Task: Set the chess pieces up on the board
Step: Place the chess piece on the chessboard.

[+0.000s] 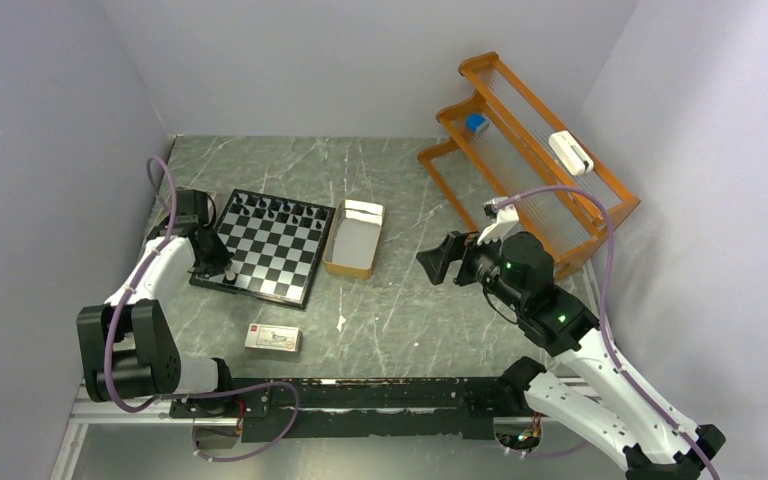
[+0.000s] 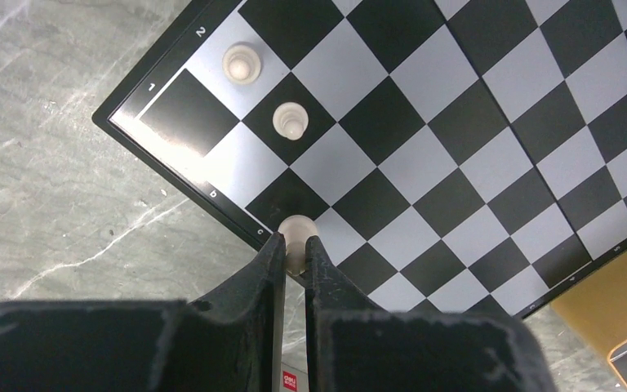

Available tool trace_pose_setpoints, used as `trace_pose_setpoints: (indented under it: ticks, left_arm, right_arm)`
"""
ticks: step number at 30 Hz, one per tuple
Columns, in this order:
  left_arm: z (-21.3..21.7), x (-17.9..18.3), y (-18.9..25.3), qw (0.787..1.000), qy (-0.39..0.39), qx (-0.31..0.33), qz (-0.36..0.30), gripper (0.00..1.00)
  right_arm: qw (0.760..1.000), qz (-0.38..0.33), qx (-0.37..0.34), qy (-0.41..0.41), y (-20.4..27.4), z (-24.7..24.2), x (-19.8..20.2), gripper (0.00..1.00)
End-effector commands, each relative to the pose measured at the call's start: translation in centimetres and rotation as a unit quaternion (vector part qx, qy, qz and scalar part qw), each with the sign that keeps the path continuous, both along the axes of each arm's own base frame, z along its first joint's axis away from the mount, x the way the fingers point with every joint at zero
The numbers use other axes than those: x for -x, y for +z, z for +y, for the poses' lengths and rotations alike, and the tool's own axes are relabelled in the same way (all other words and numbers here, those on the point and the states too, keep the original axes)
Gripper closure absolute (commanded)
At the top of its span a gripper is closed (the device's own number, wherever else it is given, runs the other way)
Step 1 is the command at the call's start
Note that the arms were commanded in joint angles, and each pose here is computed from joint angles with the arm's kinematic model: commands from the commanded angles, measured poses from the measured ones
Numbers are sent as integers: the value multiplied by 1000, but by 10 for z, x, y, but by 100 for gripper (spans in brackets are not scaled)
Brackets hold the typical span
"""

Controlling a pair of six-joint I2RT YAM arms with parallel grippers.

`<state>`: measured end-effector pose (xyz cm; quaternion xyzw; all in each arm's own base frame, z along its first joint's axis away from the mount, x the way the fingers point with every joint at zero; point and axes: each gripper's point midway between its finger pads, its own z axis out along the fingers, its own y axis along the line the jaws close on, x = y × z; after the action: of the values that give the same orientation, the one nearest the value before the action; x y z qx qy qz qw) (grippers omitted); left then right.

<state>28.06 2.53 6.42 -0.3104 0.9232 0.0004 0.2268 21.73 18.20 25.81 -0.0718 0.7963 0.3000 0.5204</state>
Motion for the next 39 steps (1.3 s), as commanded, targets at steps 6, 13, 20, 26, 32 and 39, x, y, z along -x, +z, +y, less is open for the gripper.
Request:
trace_pose_setpoints:
  ticks: [6,13,20,26,32,39]
  left_arm:
    - [0,-10,-6,1000,-5,-18,-17,89]
    - [1,-9,-6,999,-7,-40,-9,87]
    - [0,-6,-6,998,-9,-54,-3,87]
    - [-1,-6,-10,998,-9,-55,4,87]
    - [0,-6,-10,998,-8,-58,5,86]
    - [2,-5,-12,998,-5,-61,11,86]
  right_arm:
    - [1000,-2,11,-4,-4,-4,2,5]
    - [1000,0,4,-2,-4,-3,3,5]
    - [1000,-3,8,-7,-3,-7,4,5]
    - [1000,-3,8,-5,-3,-7,5,5]
    - [1000,-7,7,-8,-2,-9,6,5]
    - [1000,-7,11,-10,-2,-11,6,5]
